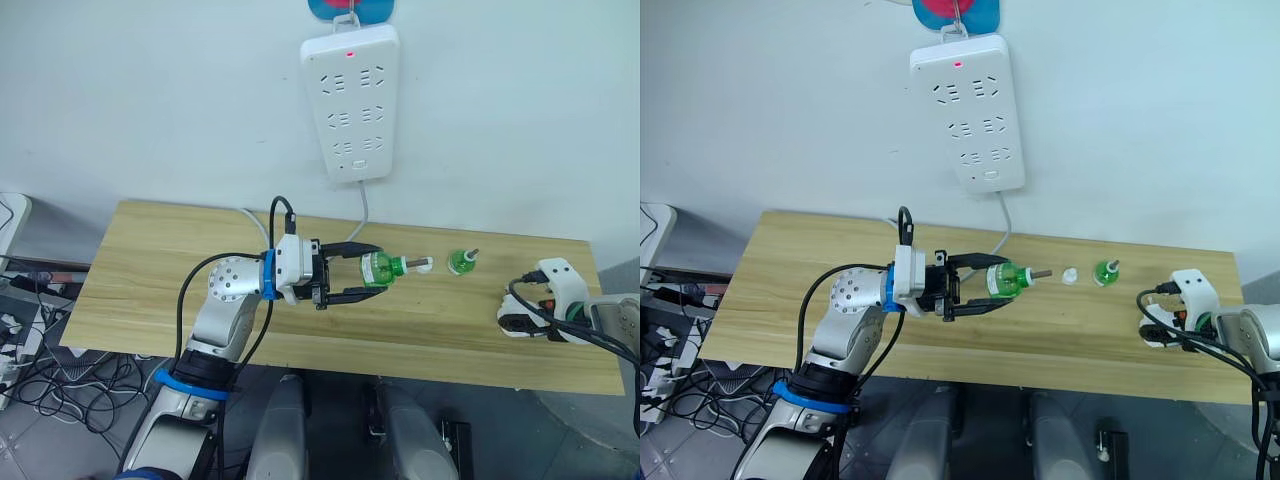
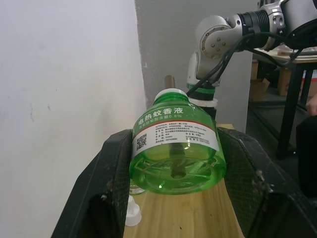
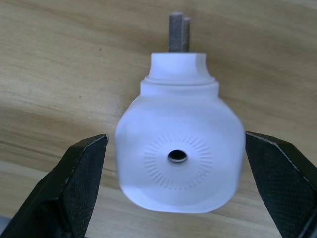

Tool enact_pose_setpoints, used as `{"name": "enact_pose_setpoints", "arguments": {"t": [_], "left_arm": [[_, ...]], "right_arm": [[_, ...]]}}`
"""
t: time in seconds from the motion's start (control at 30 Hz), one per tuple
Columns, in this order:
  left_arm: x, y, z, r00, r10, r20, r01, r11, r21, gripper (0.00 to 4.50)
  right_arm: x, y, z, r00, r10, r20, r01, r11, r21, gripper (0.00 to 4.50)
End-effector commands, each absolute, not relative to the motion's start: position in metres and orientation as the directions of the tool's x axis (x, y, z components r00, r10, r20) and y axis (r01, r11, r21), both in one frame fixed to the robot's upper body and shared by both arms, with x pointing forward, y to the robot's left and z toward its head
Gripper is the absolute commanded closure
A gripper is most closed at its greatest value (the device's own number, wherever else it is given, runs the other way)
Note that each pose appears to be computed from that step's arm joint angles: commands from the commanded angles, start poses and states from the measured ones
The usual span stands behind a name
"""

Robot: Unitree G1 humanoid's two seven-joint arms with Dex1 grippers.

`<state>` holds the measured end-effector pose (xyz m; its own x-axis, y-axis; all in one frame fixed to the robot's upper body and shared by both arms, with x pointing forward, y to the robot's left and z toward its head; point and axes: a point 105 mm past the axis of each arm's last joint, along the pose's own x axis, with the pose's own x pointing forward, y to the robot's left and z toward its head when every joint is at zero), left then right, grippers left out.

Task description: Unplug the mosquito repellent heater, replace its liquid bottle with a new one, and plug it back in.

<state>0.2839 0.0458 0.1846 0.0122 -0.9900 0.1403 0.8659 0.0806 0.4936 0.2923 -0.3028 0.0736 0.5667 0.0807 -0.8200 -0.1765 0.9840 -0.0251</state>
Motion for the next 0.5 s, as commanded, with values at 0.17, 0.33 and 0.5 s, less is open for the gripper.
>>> {"name": "enact_pose_setpoints", "arguments": {"t": [0.17,0.33,0.5], "left_arm": [[0.2781,0.0469,0.1907,-0.014,-0.988,0.152,0.85,0.068,0.523,2.25],[0.2766,0.0487,0.1902,-0.015,-0.989,0.145,0.85,0.064,0.523,2.25],[0.2769,0.0489,0.19,-0.016,-0.99,0.143,0.85,0.062,0.524,2.25]], "right_arm": [[0.2944,-0.3104,0.0731,0.59,0.071,-0.804,-0.158,0.987,-0.029,0.02],[0.2954,-0.3106,0.0703,0.586,0.071,-0.807,-0.161,0.987,-0.03,0.02],[0.2948,-0.3098,0.0701,0.583,0.074,-0.809,-0.157,0.987,-0.022,0.02]]}}
